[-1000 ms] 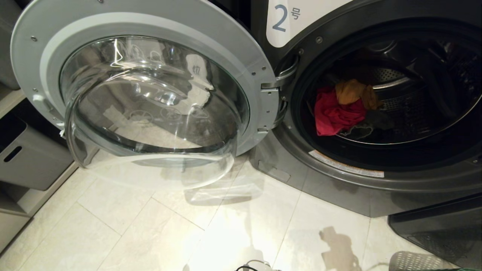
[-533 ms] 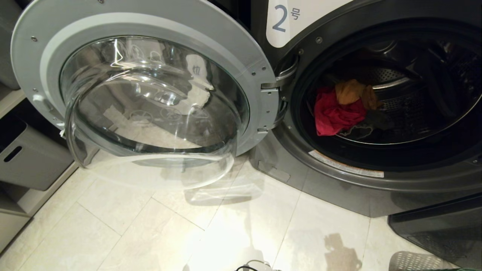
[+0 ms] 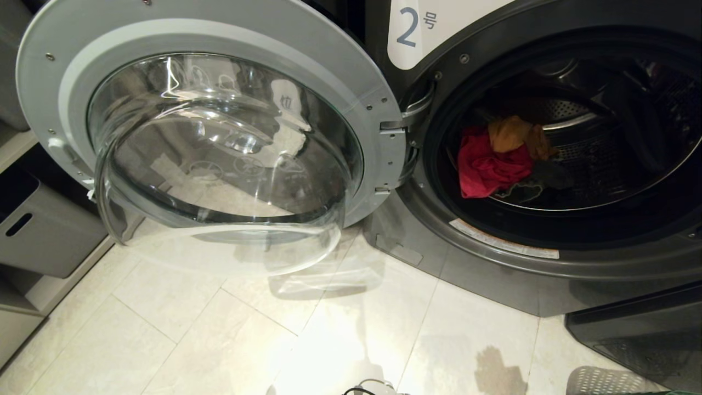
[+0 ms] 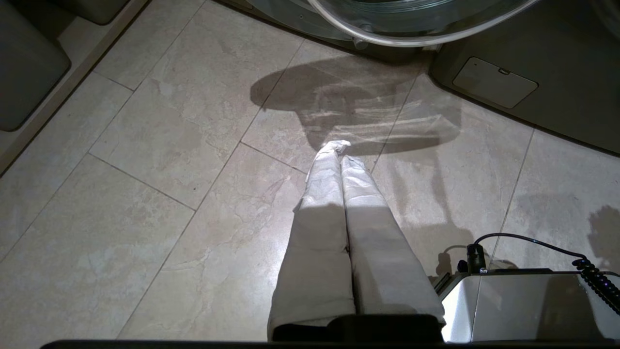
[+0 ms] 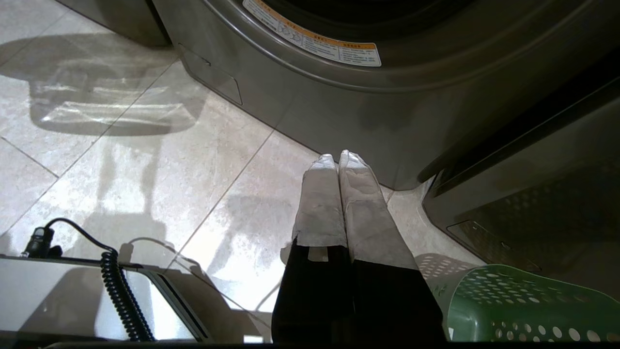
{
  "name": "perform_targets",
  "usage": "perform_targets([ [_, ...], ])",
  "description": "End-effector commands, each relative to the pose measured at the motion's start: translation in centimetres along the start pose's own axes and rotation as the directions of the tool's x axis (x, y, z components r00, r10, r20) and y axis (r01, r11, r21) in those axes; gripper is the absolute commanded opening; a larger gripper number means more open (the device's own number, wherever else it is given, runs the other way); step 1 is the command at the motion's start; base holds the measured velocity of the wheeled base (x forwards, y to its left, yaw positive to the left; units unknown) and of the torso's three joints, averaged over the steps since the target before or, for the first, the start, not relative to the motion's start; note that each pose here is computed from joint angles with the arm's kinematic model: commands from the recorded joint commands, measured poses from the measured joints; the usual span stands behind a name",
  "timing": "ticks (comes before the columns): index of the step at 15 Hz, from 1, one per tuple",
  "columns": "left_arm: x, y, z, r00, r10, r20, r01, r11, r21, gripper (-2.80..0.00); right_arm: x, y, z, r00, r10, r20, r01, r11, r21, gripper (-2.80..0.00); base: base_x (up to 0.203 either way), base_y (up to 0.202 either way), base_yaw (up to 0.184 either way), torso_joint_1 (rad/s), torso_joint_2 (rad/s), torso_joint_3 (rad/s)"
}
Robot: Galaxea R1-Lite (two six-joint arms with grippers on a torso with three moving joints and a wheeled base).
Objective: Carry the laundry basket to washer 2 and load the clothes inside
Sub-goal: Close the washing machine door with the left hand
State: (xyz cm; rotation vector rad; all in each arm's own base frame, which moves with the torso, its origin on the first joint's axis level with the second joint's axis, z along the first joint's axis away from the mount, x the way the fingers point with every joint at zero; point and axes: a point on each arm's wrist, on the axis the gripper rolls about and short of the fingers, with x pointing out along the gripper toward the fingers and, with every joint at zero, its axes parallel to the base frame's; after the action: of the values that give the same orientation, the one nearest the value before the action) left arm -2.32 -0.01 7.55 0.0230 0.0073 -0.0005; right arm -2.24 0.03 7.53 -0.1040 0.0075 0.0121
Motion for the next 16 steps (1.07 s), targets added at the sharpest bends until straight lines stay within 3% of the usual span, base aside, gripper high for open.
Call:
perform_targets([
  [1,0.01,0.0,0.0,1.0,0.0,-0.002,0.0,1.0,0.0,-2.8,-0.02,0.0,-0.03,1.0,-0.001,0.002,0.001,1.0,0.003,-2.8,0.0,0.0,0.0,0.0,0.0,0.0],
  [16,0.02,0.0,-0.04,1.0,-0.001,-0.003,0.001,1.0,0.0,-2.8,-0.03,0.01,-0.02,1.0,0.0,0.002,0.0,1.0,0.007,-2.8,0.0,0.0,0.0,0.0,0.0,0.0],
])
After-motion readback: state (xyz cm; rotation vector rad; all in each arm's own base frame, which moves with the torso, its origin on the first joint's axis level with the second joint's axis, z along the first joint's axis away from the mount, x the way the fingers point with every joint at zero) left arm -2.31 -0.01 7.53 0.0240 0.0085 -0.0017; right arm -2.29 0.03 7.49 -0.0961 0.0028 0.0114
